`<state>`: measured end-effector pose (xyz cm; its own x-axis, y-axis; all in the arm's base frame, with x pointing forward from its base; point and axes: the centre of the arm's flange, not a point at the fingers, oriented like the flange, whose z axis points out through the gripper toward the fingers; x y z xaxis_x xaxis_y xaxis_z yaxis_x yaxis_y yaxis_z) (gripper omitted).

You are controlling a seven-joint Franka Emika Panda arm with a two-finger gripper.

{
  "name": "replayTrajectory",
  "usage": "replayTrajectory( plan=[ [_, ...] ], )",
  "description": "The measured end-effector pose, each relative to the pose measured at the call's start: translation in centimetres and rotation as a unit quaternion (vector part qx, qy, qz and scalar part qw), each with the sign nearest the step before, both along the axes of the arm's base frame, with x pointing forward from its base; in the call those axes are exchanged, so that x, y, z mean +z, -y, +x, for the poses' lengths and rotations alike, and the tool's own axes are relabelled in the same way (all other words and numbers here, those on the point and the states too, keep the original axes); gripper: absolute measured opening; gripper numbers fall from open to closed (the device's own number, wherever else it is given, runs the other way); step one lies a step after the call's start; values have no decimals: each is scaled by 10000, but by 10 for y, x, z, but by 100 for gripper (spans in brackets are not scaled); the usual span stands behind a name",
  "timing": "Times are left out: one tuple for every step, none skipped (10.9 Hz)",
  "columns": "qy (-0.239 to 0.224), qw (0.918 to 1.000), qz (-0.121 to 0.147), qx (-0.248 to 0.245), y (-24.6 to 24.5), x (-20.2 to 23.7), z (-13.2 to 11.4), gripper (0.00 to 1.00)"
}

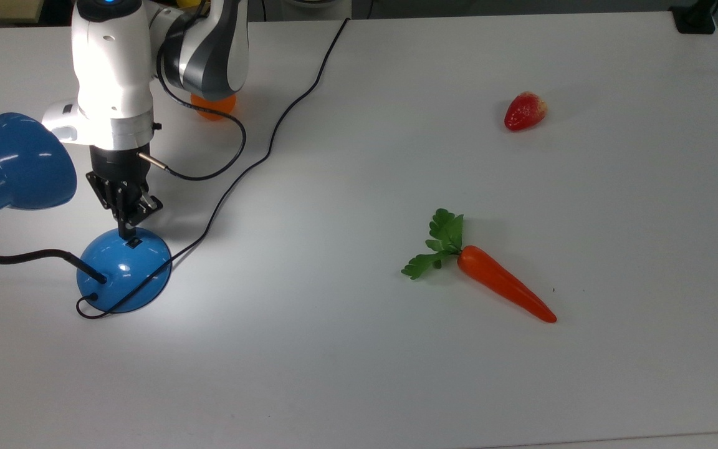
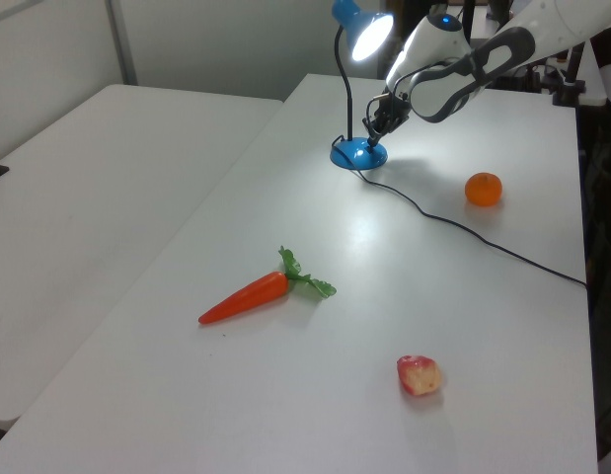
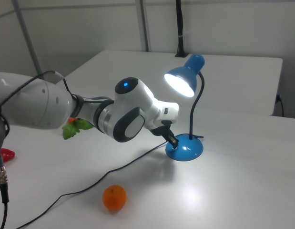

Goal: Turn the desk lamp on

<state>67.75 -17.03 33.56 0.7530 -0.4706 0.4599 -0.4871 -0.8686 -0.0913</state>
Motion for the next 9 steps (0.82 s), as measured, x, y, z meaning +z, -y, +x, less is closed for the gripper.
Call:
replayTrajectory(
  plan=[
    [-193,9998,86,-9,-1,11,-5,1],
    [-389,9991,180,-16,-3,27,-12,1],
    [-556,9981,254,17,-5,45,-20,1],
    [-730,9968,317,80,-9,59,-29,1],
    [-890,9952,381,121,-12,69,-37,1],
    [-1032,9936,423,181,-15,74,-44,1],
    [-1144,9922,449,231,-17,77,-47,1],
    [-1337,9893,494,314,-19,80,-52,1],
    [-1443,9875,525,351,-21,83,-56,1]
  ],
)
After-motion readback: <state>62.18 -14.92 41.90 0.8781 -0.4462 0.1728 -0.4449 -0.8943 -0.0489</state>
